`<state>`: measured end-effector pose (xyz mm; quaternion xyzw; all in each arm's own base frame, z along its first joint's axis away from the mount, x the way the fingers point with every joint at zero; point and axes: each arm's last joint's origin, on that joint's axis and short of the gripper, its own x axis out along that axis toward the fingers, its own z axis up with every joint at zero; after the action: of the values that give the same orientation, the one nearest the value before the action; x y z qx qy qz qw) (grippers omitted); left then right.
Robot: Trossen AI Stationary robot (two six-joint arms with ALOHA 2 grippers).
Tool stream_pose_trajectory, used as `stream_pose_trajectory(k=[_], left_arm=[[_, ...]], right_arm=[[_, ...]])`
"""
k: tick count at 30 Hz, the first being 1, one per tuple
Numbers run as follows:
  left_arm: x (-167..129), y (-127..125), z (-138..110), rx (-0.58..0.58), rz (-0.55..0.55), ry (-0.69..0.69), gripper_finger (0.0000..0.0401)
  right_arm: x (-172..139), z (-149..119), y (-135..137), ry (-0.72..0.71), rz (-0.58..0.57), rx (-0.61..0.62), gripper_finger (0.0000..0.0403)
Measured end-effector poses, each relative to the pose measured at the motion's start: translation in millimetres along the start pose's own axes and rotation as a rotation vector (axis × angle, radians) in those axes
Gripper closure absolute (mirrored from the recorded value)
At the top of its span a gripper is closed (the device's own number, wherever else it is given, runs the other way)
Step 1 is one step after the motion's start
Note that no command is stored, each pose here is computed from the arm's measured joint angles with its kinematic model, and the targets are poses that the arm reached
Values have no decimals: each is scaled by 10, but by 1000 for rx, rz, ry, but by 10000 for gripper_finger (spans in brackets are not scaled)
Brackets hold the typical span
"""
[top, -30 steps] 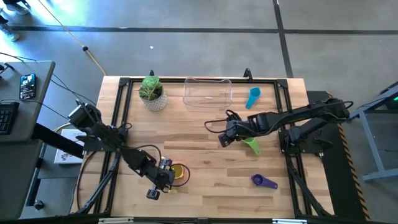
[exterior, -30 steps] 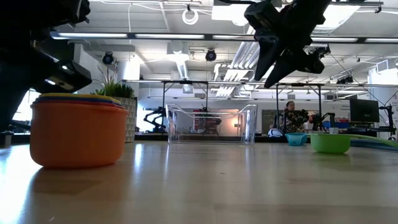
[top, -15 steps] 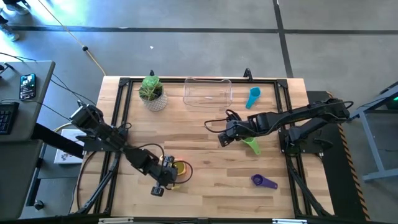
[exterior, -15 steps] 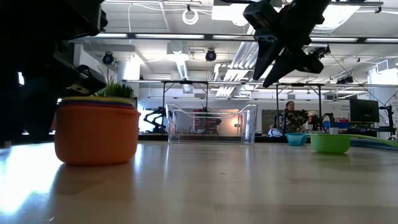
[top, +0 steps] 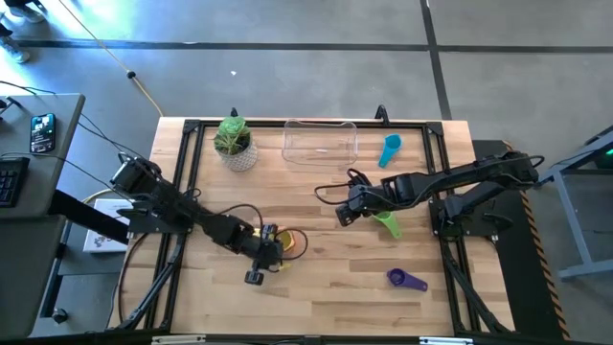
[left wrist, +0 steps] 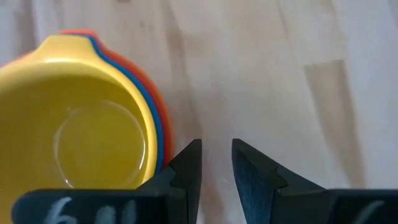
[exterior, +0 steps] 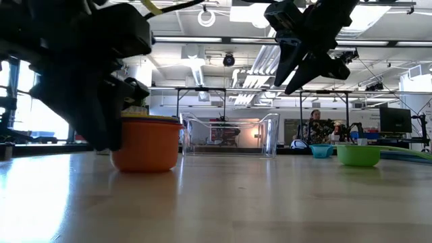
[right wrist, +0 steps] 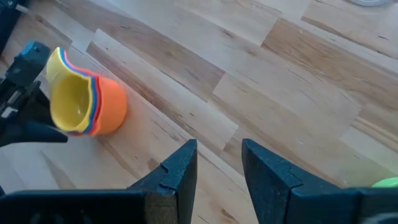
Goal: Nest measuring cups in basket
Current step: Move the nested measuring cups to the middle of the table, then stack the green measuring cup on top of the yellow measuring cup
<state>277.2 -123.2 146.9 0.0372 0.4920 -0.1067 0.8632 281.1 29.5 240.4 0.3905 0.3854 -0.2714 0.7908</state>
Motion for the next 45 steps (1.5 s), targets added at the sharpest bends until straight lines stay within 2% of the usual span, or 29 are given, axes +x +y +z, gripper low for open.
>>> stream_pose_trajectory(k=[12, 26, 35, 45], left_arm=[[16, 375, 81, 17, 62, -32, 323], [122, 725, 138, -58, 121, -74, 323], [-23, 734, 447, -62, 121, -110, 323], [-392, 719, 870, -65, 121, -50, 323]], right_arm=[[0, 1, -1, 0, -1, 0, 284], [7, 17, -41, 21, -24, -4, 284], [17, 46, -139, 93, -74, 56, 284], [-25, -75, -272, 206, -220, 1, 284]])
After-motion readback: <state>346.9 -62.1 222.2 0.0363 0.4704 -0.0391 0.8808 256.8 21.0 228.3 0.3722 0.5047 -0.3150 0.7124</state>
